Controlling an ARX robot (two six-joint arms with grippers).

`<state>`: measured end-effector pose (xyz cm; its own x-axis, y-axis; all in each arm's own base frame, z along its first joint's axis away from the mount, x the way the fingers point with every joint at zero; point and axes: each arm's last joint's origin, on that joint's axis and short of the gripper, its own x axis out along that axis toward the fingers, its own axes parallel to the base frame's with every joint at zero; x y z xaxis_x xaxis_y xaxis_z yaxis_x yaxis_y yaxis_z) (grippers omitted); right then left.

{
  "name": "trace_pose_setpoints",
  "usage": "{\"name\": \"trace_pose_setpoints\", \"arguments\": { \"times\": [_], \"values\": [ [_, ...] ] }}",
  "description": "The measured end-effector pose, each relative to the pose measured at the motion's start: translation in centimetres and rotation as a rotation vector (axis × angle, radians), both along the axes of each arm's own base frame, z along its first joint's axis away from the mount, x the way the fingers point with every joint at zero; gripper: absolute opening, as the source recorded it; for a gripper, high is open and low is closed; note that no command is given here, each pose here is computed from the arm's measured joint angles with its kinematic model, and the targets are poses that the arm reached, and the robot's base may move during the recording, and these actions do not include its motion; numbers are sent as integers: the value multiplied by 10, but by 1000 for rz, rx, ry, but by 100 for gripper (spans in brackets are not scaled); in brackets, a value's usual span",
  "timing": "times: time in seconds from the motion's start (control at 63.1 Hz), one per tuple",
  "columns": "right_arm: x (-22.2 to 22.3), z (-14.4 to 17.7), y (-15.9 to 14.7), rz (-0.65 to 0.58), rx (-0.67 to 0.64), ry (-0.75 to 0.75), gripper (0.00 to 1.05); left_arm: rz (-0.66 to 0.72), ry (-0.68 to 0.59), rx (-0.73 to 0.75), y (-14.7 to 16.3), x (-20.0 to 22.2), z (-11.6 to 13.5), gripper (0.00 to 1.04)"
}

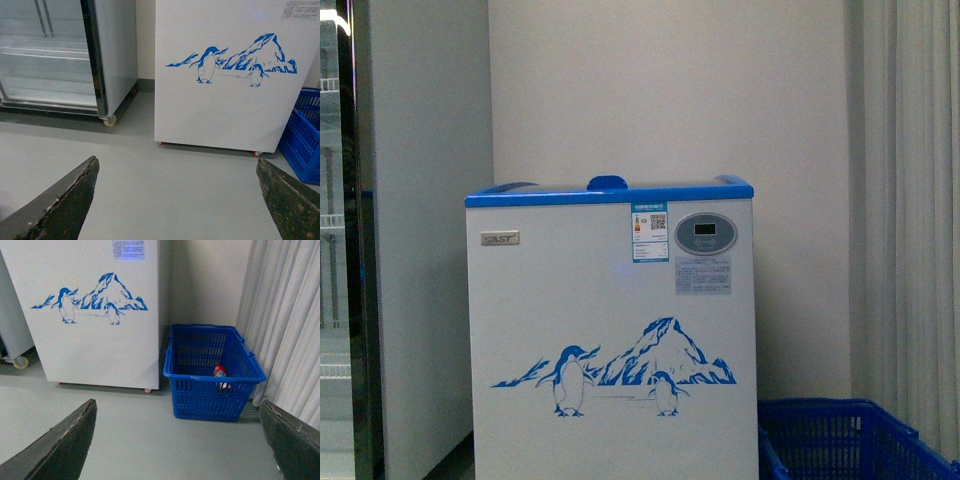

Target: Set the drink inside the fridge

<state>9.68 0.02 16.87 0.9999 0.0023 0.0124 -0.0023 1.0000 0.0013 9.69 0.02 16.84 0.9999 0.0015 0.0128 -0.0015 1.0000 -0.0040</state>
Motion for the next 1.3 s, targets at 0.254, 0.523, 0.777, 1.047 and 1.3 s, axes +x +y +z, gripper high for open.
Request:
{"name": "trace_pose_setpoints", "arguments": {
  "times": [0.254, 0.523, 0.777, 1.047, 1.3],
  "values": [
    [0, 0, 0, 0, 0, 0, 97, 0, 0, 0, 0, 0, 0, 97],
    [0, 0, 0, 0, 0, 0, 97, 0, 0, 0, 0, 0, 0, 97],
    [0, 0, 0, 0, 0, 0, 97, 0, 0, 0, 0, 0, 0, 97],
    [0, 0, 0, 0, 0, 0, 97, 0, 0, 0, 0, 0, 0, 97],
    [0, 0, 0, -1, 0, 0, 97, 0, 0, 0, 0, 0, 0, 97]
  ]
}}
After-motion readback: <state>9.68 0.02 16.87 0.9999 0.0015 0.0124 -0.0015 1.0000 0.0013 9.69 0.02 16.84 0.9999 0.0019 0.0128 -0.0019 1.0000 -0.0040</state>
